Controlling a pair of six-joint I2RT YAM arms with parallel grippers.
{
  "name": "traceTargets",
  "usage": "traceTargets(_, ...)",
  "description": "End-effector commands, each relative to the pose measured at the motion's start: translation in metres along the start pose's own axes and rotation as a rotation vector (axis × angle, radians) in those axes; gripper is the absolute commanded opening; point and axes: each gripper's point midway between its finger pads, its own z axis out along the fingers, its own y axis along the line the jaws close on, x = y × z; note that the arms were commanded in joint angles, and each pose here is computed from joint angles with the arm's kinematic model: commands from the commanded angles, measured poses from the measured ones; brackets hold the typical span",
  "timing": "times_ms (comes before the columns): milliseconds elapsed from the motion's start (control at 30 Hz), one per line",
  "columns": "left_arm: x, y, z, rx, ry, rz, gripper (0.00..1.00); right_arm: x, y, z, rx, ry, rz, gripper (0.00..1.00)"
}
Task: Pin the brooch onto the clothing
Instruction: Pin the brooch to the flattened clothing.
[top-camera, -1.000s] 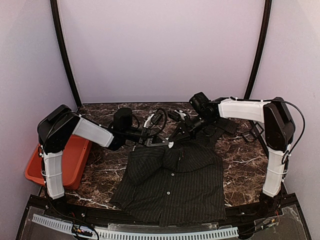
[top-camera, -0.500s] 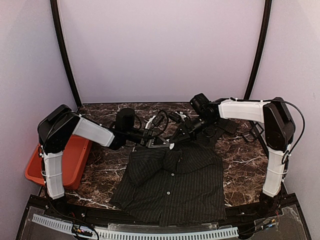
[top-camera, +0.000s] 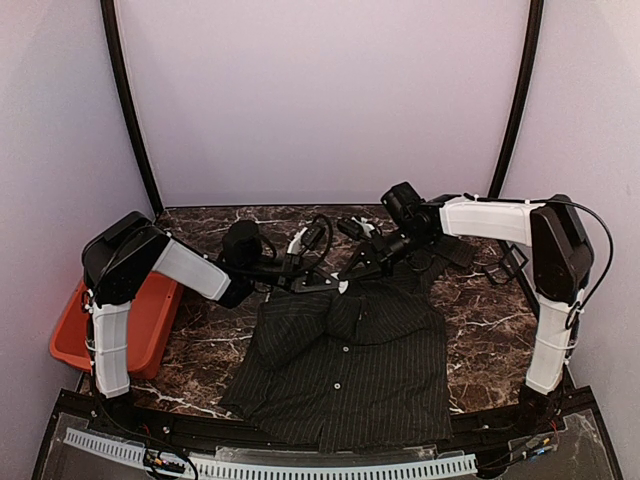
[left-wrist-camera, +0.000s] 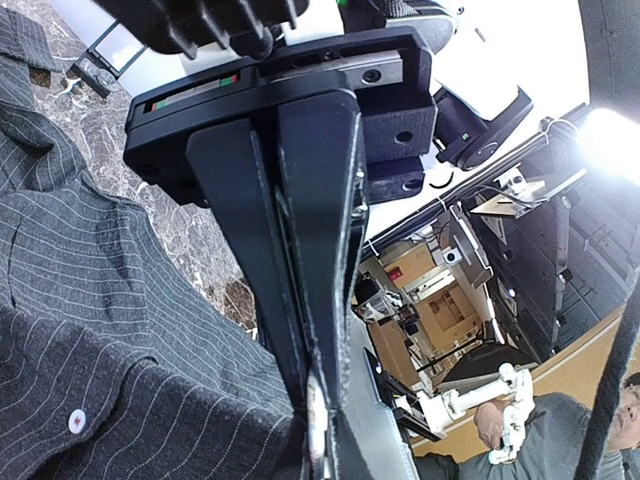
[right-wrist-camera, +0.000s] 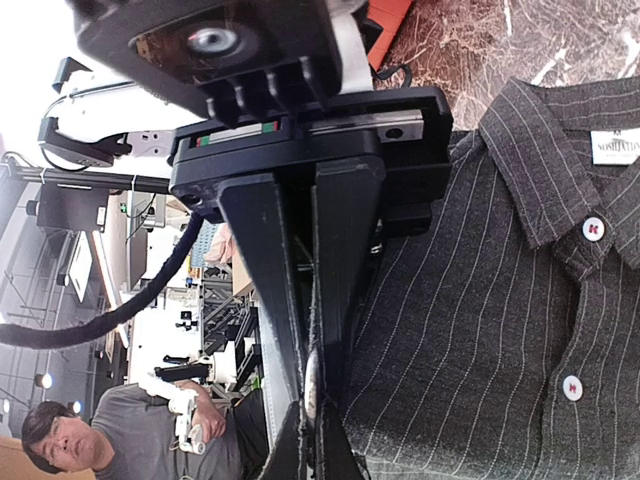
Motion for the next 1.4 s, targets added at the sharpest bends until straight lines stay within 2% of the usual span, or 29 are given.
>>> traceTargets(0, -0.005, -0.001, -0.002, 0.002, -0.036, 0.021, 0.01, -0.001, 0.035, -0.008, -0.084, -0.007, -0.060, 0.00)
traceTargets(67, -0.005, -0.001, -0.002, 0.002, -0.038, 0.021, 0.01, -0.001, 0.034, -0.008, -0.084, -0.010, -0.056, 0.03)
traceTargets(267, -0.005, -0.004, -0.001, 0.015, -0.021, 0.017, 0.01, 0.000, 0.030, -0.015, -0.077, -0.026, -0.055, 0.24)
traceTargets(333, -0.003, -0.005, -0.001, 0.023, -0.007, 0.012, 0.01, -0.001, 0.030, -0.022, -0.068, -0.044, -0.060, 0.27)
traceTargets(867, -0.001, -0.005, -0.001, 0.024, -0.001, -0.009, 0.01, -0.002, 0.004, -0.011, 0.068, -0.031, -0.079, 0.25)
traceTargets(1100, -0.002, -0.005, -0.001, 0.027, 0.000, -0.006, 0.01, 0.001, -0.003, -0.005, 0.088, -0.019, -0.071, 0.18)
traceTargets(1367, -0.002, -0.005, -0.001, 0.027, -0.001, -0.006, 0.01, 0.002, -0.009, 0.000, 0.095, -0.005, -0.055, 0.15)
